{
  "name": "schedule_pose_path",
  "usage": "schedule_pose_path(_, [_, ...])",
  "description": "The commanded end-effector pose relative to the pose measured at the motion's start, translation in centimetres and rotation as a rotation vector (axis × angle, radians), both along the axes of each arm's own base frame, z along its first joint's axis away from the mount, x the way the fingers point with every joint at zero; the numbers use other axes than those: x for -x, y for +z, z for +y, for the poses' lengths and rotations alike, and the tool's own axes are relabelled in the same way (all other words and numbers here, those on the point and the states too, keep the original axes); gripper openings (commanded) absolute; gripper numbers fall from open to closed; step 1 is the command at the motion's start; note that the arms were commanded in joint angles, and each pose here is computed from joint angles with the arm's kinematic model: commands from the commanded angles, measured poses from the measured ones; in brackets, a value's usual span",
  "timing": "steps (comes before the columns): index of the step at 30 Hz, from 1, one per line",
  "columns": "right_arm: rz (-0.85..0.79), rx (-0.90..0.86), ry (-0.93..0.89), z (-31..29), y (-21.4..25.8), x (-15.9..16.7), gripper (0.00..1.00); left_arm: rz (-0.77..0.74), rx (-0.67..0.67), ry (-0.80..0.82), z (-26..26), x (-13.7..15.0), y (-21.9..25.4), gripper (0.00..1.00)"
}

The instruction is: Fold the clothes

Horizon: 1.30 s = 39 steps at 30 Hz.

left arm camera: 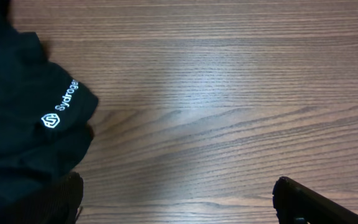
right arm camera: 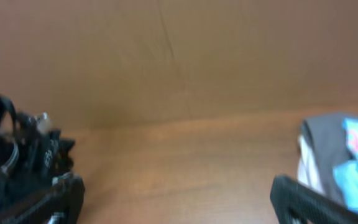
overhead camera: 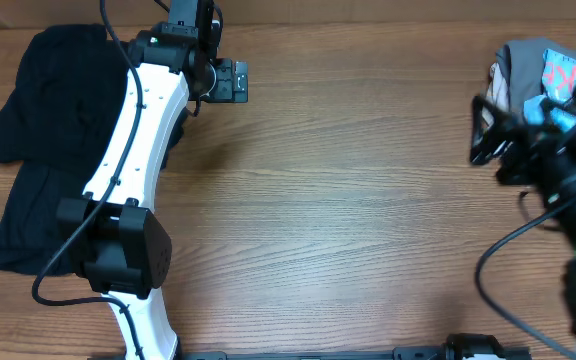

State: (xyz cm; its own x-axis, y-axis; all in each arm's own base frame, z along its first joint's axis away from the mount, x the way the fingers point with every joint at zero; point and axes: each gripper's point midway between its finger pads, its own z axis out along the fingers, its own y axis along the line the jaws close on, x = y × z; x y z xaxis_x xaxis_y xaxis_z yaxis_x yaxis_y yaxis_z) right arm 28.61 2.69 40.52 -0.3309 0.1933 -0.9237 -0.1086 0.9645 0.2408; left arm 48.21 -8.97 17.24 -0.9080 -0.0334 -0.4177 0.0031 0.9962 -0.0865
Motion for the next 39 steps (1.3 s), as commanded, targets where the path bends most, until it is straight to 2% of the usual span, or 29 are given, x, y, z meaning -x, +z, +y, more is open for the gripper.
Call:
schedule_pose_path(1, [-0.011,0.011,-0.007,-0.1,-4.2,0.8,1.00,0.004,-0.016,-0.011,0.1,0.0,-0.4,1.00])
schedule_pose_path(9, [-0.205,0.015,-0.008,0.0,-11.8,2.6,1.00,0.004,-0.016,-0.011,0.1,0.0,-0.4,1.00])
schedule_pose_path(15, [-0.306,0.014,0.012,0.5,-15.7,3.8,1.00,0.004,-0.016,-0.011,0.1,0.0,-0.4,1.00])
schedule_pose_path(29, [-0.355,0.024,-0.058,-0.7,-21.1,4.0,1.00,0.004,-0.016,-0.011,0.1,0.0,-0.4,1.00])
schedule_pose_path(39, [-0.295,0.004,-0.057,-0.6,-23.3,4.1,1.00,0.004,-0.016,-0.011,0.1,0.0,-0.4,1.00])
